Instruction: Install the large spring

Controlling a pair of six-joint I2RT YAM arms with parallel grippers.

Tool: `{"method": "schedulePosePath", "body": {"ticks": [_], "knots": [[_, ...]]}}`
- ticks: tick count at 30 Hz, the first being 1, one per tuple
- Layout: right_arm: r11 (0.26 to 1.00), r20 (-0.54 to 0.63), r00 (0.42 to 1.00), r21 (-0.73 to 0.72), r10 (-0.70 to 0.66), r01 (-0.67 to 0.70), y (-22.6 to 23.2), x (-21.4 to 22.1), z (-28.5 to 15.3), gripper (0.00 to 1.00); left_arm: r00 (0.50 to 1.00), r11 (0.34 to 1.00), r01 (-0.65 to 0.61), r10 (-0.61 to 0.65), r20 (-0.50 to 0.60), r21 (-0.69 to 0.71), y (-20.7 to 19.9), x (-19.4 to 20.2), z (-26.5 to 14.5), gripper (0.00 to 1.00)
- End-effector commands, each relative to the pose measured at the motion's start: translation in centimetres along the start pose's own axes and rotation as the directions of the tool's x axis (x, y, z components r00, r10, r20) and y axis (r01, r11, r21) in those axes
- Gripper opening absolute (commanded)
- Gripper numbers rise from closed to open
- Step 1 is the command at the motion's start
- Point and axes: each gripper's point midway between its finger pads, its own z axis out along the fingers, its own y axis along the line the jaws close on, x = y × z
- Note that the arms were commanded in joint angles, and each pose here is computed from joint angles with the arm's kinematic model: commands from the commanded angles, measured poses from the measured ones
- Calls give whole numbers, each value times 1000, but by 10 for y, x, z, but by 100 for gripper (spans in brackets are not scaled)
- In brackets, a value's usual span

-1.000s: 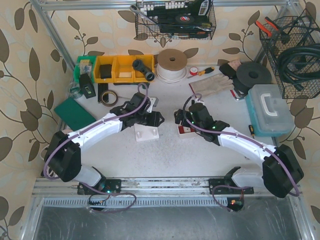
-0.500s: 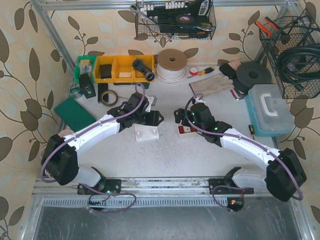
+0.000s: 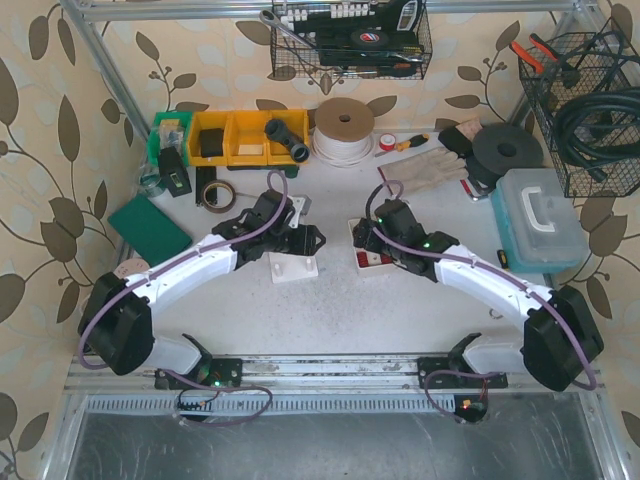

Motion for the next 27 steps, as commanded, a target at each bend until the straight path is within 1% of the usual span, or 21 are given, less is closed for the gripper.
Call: {"method": "schedulePosePath", "body": {"ticks": [1, 3, 7, 10, 14, 16, 17, 21, 27], "knots": [[996, -49, 998, 79, 47, -43, -15, 0, 2, 85, 995, 999, -22, 18, 95, 37, -12, -17, -17, 59], [994, -91, 995, 100, 50, -41, -19, 0, 4, 81, 994, 999, -20, 17, 105, 29, -10, -18, -19, 60], [993, -158, 987, 116, -4, 23, -21, -4, 9, 79, 991, 999, -28, 23, 132, 33, -10, -19, -22, 61], [987, -206, 976, 129, -72, 100, -22, -10, 13, 77, 975, 1000, -17, 15, 221, 9, -3, -23, -37, 63], [975, -261, 957, 148, -124, 166, -21, -12, 26, 69, 942, 1000, 12, -5, 337, -19, 9, -26, -57, 67], [972, -284, 949, 143, -138, 184, -19, -10, 34, 61, 932, 999, 24, -11, 361, -32, 13, -27, -61, 68], [969, -291, 946, 152, -143, 193, -20, -9, 37, 60, 932, 998, 36, -16, 362, -48, 16, -26, -62, 69], [941, -290, 939, 225, -184, 254, -29, -11, 40, 60, 933, 993, 63, -24, 358, -98, 24, -26, -66, 69], [903, -311, 923, 289, -225, 318, -43, -11, 47, 60, 926, 995, 52, -14, 378, -91, 24, -28, -67, 69]]}}
